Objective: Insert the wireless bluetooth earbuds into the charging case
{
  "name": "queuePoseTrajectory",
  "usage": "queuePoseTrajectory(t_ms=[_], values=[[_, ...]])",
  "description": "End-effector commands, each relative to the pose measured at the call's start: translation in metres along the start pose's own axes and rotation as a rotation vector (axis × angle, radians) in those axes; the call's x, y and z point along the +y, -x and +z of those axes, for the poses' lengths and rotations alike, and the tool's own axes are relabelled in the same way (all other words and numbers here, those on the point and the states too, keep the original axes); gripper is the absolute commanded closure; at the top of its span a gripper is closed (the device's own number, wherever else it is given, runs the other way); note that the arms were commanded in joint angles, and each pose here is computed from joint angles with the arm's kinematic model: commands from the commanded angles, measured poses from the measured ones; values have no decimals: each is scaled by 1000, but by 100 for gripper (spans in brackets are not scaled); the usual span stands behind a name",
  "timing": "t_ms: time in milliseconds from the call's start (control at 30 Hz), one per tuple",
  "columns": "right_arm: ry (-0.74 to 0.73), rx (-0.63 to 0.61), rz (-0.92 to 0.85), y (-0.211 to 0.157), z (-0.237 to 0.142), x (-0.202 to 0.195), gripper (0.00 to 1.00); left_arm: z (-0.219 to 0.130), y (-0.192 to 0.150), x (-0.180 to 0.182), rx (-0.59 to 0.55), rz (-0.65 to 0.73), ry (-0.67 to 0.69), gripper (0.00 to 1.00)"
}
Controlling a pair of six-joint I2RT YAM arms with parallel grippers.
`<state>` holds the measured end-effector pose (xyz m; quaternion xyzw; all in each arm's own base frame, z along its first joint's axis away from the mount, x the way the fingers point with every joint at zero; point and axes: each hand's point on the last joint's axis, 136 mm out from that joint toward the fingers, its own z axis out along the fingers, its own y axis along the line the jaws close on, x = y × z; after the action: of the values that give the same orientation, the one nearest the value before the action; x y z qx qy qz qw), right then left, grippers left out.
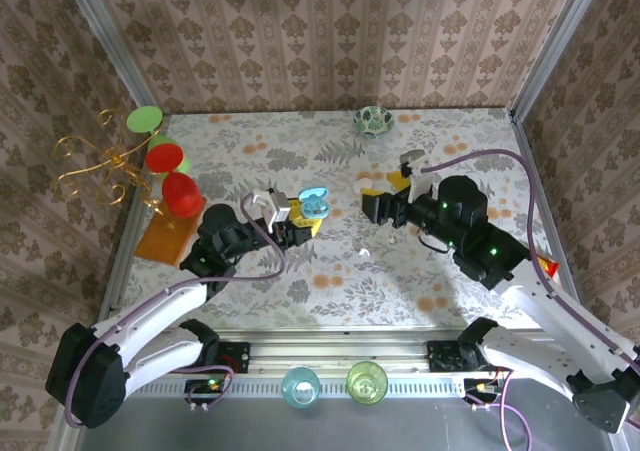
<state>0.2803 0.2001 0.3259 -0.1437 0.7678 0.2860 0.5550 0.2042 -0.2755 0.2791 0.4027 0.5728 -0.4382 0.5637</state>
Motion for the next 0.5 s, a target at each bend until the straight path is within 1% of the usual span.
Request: queuePoseTrajectory(t_ms=[0,67,200,333,400,467], values=[[-13,55,203,-20,18,-19,22,-6,16,-4,-56,46,-6,80],[-51,144,217,-42,34,-29,23,-7,20,-7,-67,52,-13,80],[-83,305,273,-84,68,-38,24,-10,30,-10,-91,60,-21,80],[-39,431,292,-121,103,-28,29,-12,36,-13,-104,61,-25,80],[8,519,304,-145,123,-17,32,-13,37,-14,-105,61,-26,80],[25,603,326,-165,138,-7,35,-12,38,-14,-106,60,-28,80]])
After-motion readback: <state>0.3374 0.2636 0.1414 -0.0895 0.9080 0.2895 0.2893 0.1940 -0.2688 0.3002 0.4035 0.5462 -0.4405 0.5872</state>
